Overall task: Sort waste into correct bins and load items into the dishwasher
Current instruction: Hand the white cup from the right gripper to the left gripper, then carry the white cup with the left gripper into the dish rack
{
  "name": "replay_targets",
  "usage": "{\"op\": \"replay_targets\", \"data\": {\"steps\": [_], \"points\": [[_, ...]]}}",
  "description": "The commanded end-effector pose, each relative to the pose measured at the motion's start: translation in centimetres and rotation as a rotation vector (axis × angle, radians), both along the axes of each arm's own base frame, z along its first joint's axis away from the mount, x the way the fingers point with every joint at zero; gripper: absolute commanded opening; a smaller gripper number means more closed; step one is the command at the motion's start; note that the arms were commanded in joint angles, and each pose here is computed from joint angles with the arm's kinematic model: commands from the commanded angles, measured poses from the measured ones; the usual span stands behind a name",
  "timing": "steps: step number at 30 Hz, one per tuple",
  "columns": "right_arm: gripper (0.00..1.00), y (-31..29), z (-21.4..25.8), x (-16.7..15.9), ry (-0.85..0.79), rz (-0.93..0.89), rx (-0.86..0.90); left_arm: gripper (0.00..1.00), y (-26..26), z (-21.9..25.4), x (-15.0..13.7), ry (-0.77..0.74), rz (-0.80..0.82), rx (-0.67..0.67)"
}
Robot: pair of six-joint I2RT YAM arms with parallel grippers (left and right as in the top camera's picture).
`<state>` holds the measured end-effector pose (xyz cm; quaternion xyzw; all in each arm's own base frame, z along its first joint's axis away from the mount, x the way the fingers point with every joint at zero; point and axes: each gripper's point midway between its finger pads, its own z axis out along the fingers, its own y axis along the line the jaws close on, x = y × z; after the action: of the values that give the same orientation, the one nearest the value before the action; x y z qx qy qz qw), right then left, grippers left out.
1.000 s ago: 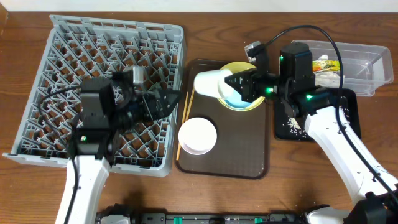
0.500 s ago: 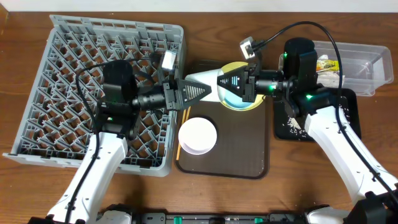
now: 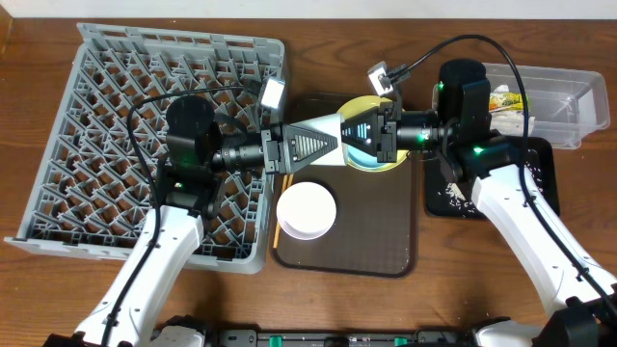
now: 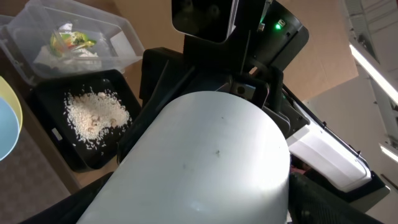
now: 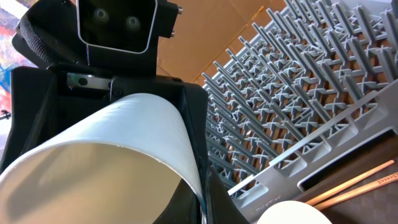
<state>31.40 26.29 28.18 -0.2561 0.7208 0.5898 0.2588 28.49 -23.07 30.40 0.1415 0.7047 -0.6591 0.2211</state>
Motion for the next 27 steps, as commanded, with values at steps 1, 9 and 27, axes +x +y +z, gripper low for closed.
{"op": "replay_targets", "data": {"steps": [1, 9, 27], "points": [[0.01, 0.6, 0.3, -0.6, 0.011, 0.031, 0.008, 0.8, -0.4, 0.8, -0.3, -0.034, -0.022, -0.008], [0.01, 0.5, 0.0, -0.7, 0.031, 0.03, 0.001, 0.67, -0.4, 1.0, -0.3, -0.051, -0.021, -0.012], [0.25, -1.5, -0.1, 0.3, 0.056, -0.007, 0.009, 0.36, -0.2, 0.0, 0.2, -0.176, 0.004, 0.033]]}}
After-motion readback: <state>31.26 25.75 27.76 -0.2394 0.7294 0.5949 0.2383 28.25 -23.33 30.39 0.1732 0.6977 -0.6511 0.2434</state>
